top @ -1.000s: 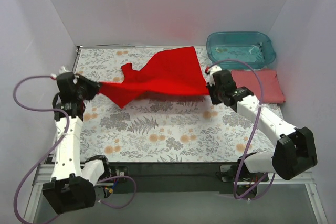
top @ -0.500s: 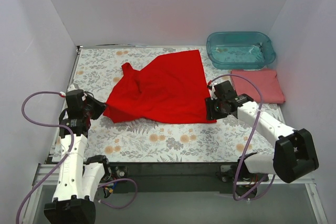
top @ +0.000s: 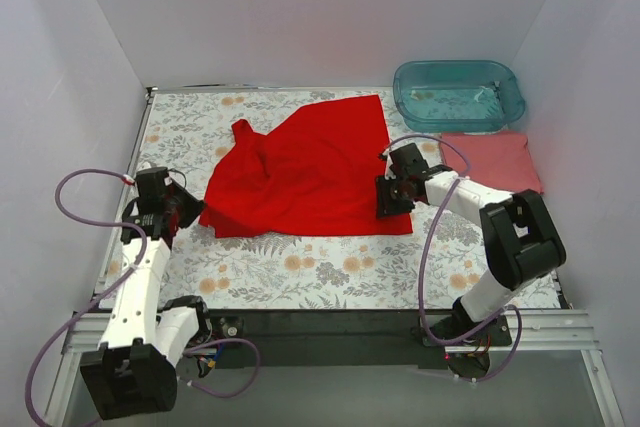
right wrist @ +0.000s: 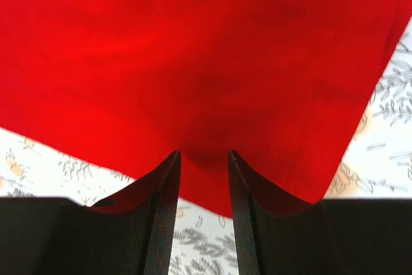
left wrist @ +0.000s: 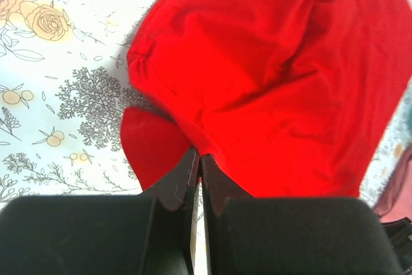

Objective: Fold and stack the t-shirts
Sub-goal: Flatten the tshirt out

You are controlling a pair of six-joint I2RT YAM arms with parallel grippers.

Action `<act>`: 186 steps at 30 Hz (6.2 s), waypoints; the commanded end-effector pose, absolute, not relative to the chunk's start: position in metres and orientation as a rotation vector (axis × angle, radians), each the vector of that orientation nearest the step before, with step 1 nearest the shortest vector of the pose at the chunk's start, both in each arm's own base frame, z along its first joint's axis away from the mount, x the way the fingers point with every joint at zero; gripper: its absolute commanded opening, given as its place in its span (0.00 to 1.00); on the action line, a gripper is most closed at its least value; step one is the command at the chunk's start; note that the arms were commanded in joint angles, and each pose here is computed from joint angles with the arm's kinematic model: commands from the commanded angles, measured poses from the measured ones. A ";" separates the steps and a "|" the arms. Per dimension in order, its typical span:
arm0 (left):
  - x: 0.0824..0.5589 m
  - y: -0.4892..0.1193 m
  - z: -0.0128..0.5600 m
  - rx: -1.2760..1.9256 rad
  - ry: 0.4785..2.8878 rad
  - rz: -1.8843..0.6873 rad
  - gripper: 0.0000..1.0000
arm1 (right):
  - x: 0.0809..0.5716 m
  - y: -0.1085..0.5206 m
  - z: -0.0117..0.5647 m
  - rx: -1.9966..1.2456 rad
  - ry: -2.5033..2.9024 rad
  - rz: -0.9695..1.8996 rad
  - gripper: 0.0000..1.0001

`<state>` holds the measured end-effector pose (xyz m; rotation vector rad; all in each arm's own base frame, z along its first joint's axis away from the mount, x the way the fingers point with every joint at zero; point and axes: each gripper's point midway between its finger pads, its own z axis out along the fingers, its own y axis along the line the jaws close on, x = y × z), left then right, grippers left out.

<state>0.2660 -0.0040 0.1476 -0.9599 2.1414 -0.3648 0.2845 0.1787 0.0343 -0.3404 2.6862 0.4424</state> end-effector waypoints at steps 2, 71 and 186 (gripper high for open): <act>0.289 -0.004 0.126 -0.985 2.164 -0.373 0.00 | 0.327 0.185 0.042 -0.277 2.601 0.450 0.42; 0.268 -0.048 0.177 -0.720 2.207 -0.562 0.00 | 0.296 0.096 0.020 0.246 2.752 0.017 0.52; 0.547 -0.008 0.136 -0.744 2.239 -0.449 0.00 | 0.552 0.101 0.117 -0.220 2.131 0.085 0.01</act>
